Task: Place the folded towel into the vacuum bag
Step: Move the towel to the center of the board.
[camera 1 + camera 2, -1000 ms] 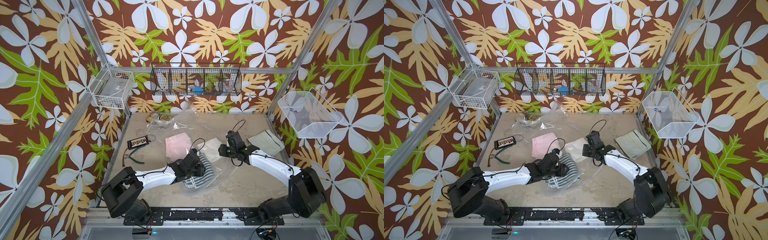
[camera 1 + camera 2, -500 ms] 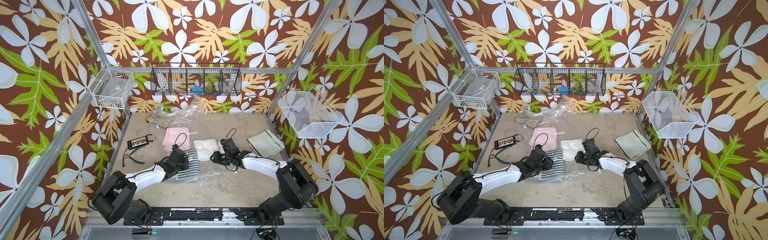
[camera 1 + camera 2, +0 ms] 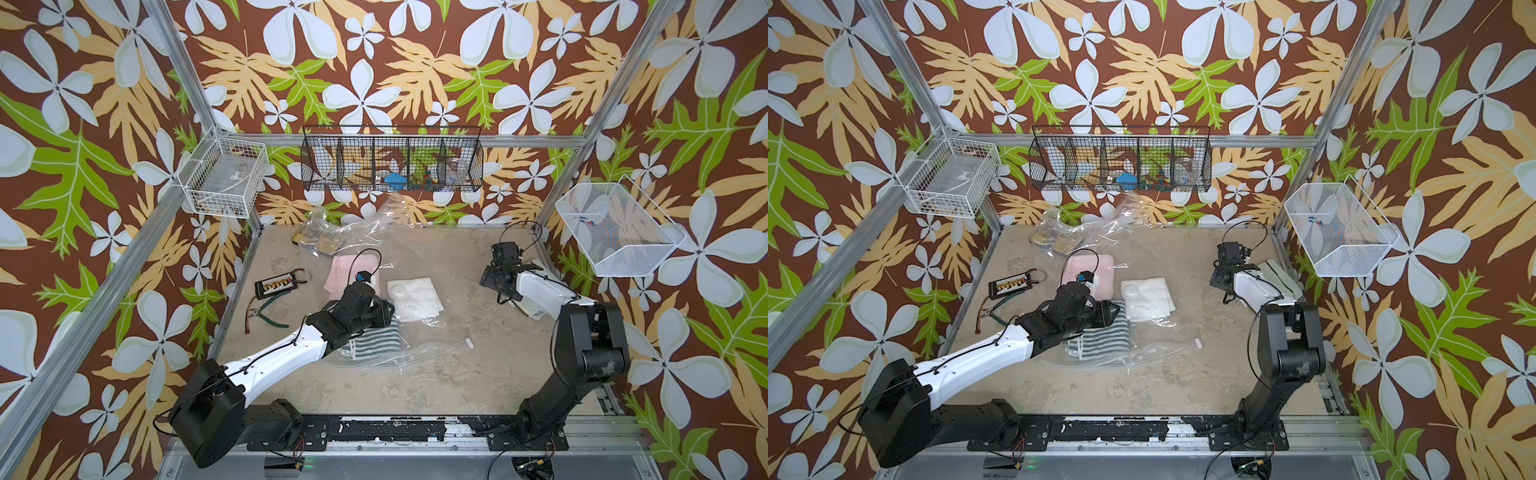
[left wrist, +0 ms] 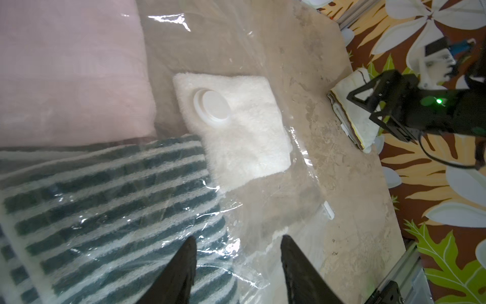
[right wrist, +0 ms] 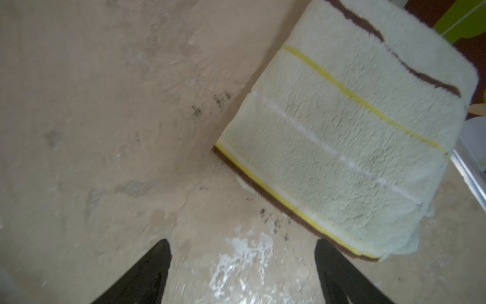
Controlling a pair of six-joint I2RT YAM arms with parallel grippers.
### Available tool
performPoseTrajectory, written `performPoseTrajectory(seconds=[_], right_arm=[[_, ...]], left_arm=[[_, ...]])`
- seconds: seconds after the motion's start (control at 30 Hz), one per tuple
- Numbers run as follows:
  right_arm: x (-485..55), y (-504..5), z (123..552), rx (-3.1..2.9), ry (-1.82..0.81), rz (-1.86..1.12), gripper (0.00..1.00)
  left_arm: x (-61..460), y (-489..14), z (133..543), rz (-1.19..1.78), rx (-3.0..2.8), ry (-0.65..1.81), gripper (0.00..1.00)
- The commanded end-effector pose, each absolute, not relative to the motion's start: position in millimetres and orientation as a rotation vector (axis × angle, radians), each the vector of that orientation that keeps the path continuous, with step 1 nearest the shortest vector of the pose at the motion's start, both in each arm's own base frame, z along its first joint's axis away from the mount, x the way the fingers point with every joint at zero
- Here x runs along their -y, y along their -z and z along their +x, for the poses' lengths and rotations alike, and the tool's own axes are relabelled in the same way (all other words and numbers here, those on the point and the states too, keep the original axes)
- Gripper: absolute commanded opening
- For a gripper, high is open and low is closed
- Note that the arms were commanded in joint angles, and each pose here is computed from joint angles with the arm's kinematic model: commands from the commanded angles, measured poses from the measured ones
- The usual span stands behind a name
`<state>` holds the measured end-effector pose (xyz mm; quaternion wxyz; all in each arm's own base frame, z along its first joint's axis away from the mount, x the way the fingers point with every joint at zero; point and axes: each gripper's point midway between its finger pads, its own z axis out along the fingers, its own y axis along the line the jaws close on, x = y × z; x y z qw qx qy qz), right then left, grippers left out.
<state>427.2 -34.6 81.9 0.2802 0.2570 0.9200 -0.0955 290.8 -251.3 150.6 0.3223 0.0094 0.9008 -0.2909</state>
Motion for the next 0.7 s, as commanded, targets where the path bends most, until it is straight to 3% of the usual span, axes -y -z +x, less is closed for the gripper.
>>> performPoseTrajectory(seconds=[0.0, 0.17, 0.27, 0.5, 0.67], right_arm=[[59.0, -75.0, 434.3, -2.46, 0.4, 0.747, 0.88], [66.4, -49.1, 455.3, -2.494, 0.353, 0.792, 0.87], [64.9, -26.1, 456.1, -2.568, 0.306, 0.822, 0.8], [30.2, -19.8, 445.5, -2.609, 0.089, 0.704, 0.31], [-31.8, -22.1, 430.5, -2.717, 0.064, 0.354, 0.17]], left_arm=[[259.9, -148.7, 285.4, 0.105, -2.379, 0.797, 0.54], [261.8, -146.7, 284.2, 0.133, -2.371, 0.808, 0.54], [263.3, -150.9, 287.4, 0.151, -2.364, 0.796, 0.54], [259.1, -162.2, 290.0, 0.147, -2.331, 0.774, 0.54], [247.2, -181.4, 295.8, 0.107, -2.27, 0.734, 0.54]])
